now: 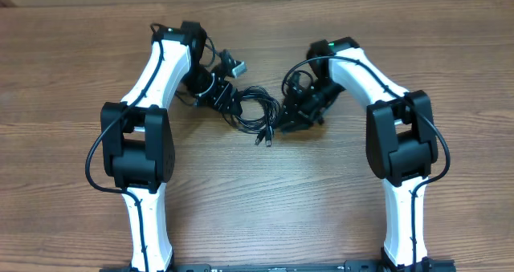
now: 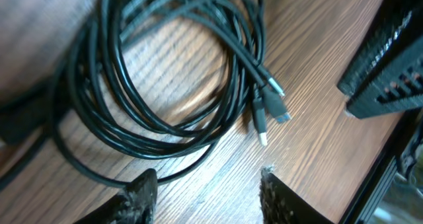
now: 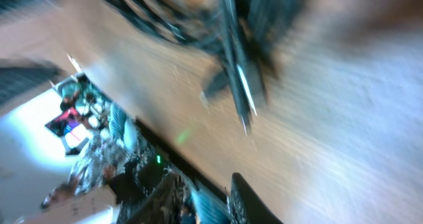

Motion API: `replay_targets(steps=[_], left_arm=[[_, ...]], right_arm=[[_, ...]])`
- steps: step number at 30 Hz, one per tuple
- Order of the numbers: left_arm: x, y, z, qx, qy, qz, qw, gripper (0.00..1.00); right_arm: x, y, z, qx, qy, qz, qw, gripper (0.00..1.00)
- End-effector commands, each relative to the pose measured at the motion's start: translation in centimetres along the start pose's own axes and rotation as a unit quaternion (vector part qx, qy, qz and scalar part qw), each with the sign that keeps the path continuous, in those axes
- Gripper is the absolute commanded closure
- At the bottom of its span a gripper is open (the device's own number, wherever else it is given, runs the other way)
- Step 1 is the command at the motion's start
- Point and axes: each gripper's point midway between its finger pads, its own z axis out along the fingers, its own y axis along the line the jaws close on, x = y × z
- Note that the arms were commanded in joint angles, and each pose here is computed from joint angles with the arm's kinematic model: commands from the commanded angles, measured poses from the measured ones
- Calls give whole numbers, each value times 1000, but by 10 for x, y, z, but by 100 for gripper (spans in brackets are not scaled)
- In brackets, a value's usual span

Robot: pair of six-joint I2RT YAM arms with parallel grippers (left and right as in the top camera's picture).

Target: Untangle cables

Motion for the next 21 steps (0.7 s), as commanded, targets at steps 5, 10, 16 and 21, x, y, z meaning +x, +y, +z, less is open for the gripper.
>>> replay_targets(steps=[5, 10, 16, 21], left_arm=[[-27, 23, -7, -81, -45, -159, 983, 48], [-32, 33, 2, -187, -30, -146, 971, 48], [-33, 36, 8, -283, -18, -146, 948, 48], [-37, 46, 15, -299, -33, -149, 942, 53]], right_arm=[[-17, -22, -37, -26, -45, -20, 998, 77], [-25, -28, -41, -16, -62, -20, 998, 76], [-31, -32, -41, -2, -73, -31, 997, 76], [-35, -32, -42, -2, -79, -37, 996, 75]])
